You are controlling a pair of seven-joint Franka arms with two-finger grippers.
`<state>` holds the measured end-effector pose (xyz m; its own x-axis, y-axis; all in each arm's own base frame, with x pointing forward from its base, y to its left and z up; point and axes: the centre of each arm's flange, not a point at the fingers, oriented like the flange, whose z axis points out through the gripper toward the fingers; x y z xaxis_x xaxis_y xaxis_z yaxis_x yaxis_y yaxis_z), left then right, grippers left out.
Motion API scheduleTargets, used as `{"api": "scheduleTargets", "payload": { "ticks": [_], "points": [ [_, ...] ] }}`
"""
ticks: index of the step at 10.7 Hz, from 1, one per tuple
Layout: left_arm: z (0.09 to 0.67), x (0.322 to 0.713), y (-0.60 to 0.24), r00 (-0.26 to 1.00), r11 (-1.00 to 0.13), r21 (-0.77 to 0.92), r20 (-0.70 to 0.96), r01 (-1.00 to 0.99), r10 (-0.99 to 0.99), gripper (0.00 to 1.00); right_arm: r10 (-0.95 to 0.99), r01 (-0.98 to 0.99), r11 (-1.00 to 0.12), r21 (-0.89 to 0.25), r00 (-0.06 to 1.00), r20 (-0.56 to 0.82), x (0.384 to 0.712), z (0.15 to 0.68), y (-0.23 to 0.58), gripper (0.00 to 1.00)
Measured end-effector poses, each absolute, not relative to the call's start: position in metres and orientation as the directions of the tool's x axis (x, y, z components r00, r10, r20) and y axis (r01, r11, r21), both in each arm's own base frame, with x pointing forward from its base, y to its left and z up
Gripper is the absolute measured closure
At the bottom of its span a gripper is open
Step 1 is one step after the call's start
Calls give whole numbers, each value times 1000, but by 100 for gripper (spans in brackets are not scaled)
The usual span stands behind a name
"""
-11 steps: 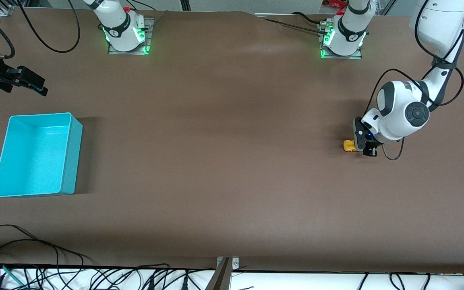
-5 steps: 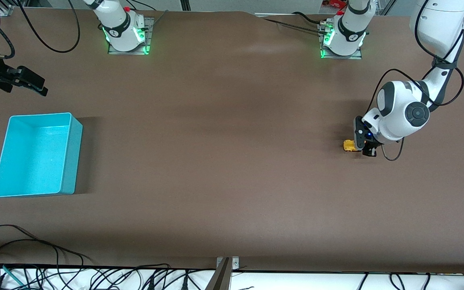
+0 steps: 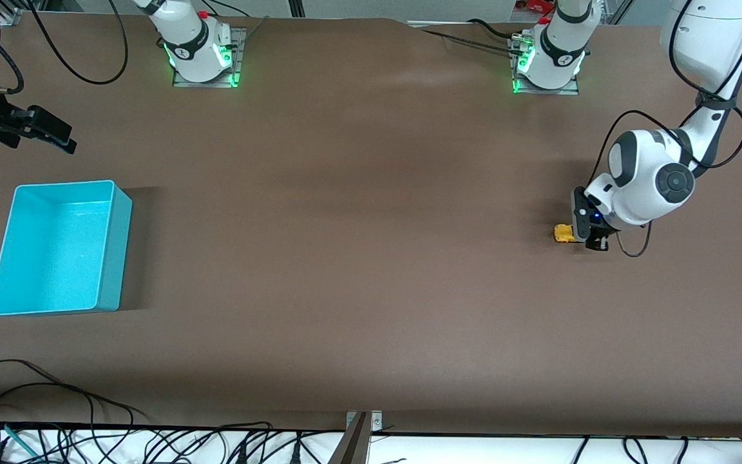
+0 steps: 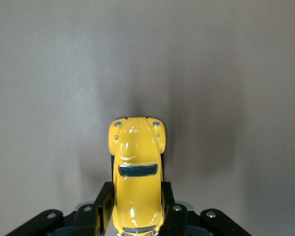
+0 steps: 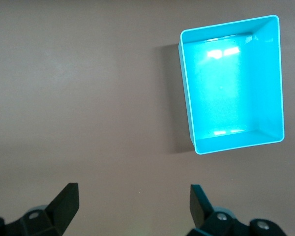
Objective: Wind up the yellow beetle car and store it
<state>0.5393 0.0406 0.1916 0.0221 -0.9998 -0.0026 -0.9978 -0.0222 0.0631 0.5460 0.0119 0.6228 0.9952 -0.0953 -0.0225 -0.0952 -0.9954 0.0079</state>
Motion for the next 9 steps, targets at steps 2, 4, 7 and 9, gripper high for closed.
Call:
{"api": "scheduleTargets", "payload": {
  "ticks": [2, 4, 7, 9],
  "points": [
    [192, 538, 61, 57, -57, 63, -3, -996, -998, 56, -95, -95, -995, 8, 995, -23, 546, 623, 12, 0],
    [191, 537, 81, 72, -72, 64, -10, -995, -997, 56, -95, -95, -995, 8, 995, -23, 546, 623, 12, 0],
    [191, 535, 134, 32, -34, 67, -16, -997, -999, 56, -95, -95, -995, 8, 995, -23, 546, 623, 12, 0],
    [191, 535, 154, 13, -14, 70, -22, -997, -1000, 56, -95, -95, -995, 8, 995, -22, 546, 623, 12, 0]
  ]
}}
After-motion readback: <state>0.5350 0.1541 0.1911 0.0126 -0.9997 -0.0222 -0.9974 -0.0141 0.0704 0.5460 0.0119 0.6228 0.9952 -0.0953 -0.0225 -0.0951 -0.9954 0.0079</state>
